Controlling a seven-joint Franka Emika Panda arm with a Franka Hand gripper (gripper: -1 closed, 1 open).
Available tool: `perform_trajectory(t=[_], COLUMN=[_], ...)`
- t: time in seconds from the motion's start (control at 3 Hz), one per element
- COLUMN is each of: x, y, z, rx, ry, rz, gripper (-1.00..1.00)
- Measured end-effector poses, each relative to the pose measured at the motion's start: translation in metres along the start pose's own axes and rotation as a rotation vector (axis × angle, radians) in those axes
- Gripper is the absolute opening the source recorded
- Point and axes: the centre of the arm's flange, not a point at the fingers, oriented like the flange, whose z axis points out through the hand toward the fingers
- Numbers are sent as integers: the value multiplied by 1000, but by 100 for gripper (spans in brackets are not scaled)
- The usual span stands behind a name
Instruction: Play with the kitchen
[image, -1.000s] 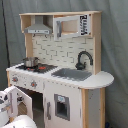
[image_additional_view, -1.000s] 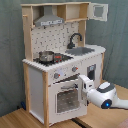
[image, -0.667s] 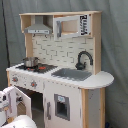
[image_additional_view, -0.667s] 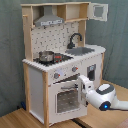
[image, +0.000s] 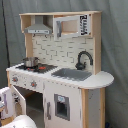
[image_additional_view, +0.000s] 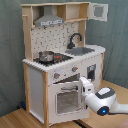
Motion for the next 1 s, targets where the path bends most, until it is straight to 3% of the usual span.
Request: perform_trajectory(t=[1.0], x=[16], y=[-22], z=[-50], rx=[-91], ry=[-19], rz=[1], gripper=[-100])
